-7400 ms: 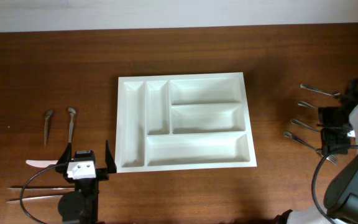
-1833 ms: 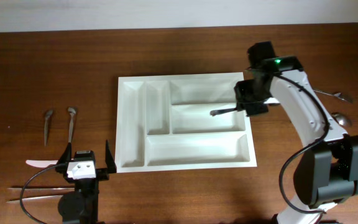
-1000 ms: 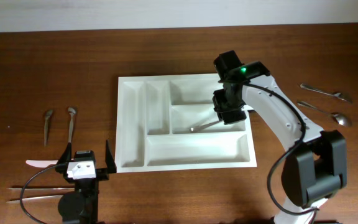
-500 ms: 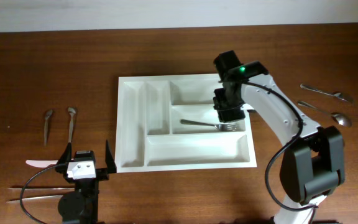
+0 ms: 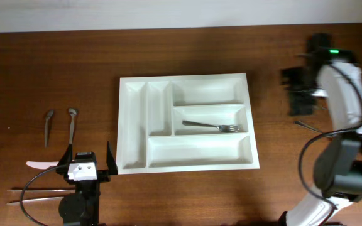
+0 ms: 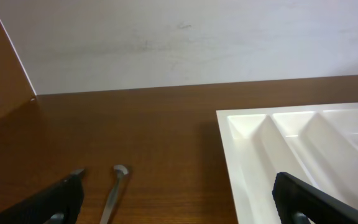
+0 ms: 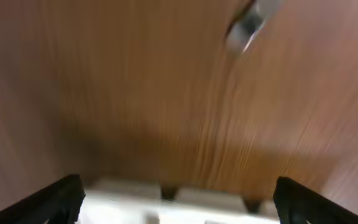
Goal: Pack container
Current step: 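Open the right gripper and return it to the utensils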
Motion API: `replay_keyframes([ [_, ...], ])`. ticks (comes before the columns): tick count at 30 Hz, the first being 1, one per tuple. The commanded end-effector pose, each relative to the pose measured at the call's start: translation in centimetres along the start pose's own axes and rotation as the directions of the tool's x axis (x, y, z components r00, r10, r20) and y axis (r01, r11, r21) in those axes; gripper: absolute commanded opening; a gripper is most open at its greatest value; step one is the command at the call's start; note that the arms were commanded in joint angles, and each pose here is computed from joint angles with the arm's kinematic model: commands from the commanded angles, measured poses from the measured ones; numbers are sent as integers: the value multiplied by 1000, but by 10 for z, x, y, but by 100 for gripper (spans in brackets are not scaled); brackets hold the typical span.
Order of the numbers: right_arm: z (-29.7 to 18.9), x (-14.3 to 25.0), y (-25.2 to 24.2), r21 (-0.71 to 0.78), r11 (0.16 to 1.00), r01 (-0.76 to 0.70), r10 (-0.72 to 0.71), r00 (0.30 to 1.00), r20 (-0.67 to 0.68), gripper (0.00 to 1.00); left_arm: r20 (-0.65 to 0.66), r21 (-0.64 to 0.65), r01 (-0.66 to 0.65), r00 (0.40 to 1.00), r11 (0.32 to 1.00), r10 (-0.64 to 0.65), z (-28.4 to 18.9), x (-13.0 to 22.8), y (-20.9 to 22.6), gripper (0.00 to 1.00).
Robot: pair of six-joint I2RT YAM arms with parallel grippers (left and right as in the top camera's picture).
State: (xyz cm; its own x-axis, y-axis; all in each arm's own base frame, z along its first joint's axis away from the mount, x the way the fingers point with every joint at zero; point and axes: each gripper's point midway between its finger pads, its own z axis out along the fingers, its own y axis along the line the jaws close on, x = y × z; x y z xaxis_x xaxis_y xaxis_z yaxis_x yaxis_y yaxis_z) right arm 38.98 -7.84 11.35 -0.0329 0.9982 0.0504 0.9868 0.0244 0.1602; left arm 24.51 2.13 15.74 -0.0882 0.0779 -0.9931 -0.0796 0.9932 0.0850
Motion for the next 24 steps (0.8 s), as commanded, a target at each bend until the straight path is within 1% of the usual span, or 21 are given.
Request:
replay_keyframes([
  [1, -7, -47, -12, -7, 996, -84, 84, 996, 22, 99, 1, 1, 6, 1000, 1000, -6, 0, 1, -1, 99],
  [5, -12, -93, -32, -11, 996, -93, 93, 995, 38, 99, 1, 1, 6, 1000, 1000, -6, 0, 1, -1, 99],
  [10, -16, -124, -53, -4, 984, -178, 178, 982, 56, 99, 1, 1, 6, 1000, 1000, -6, 0, 1, -1, 99],
  [13, -16, -140, -67, 33, 974, -223, 217, 968, 123, 99, 1, 1, 6, 1000, 1000, -6, 0, 1, -1, 99],
  [17, -10, -147, -85, 84, 946, -312, 293, 938, 186, 99, 1, 1, 6, 1000, 1000, -6, 0, 1, -1, 99],
  [19, -4, -145, -87, 95, 938, -333, 313, 933, 179, 99, 1, 1, 6, 1000, 1000, -6, 0, 1, -1, 99],
  [24, 17, -143, -91, 148, 933, -328, 305, 939, 157, 99, 1, 1, 6, 1000, 1000, -6, 0, 1, -1, 99],
])
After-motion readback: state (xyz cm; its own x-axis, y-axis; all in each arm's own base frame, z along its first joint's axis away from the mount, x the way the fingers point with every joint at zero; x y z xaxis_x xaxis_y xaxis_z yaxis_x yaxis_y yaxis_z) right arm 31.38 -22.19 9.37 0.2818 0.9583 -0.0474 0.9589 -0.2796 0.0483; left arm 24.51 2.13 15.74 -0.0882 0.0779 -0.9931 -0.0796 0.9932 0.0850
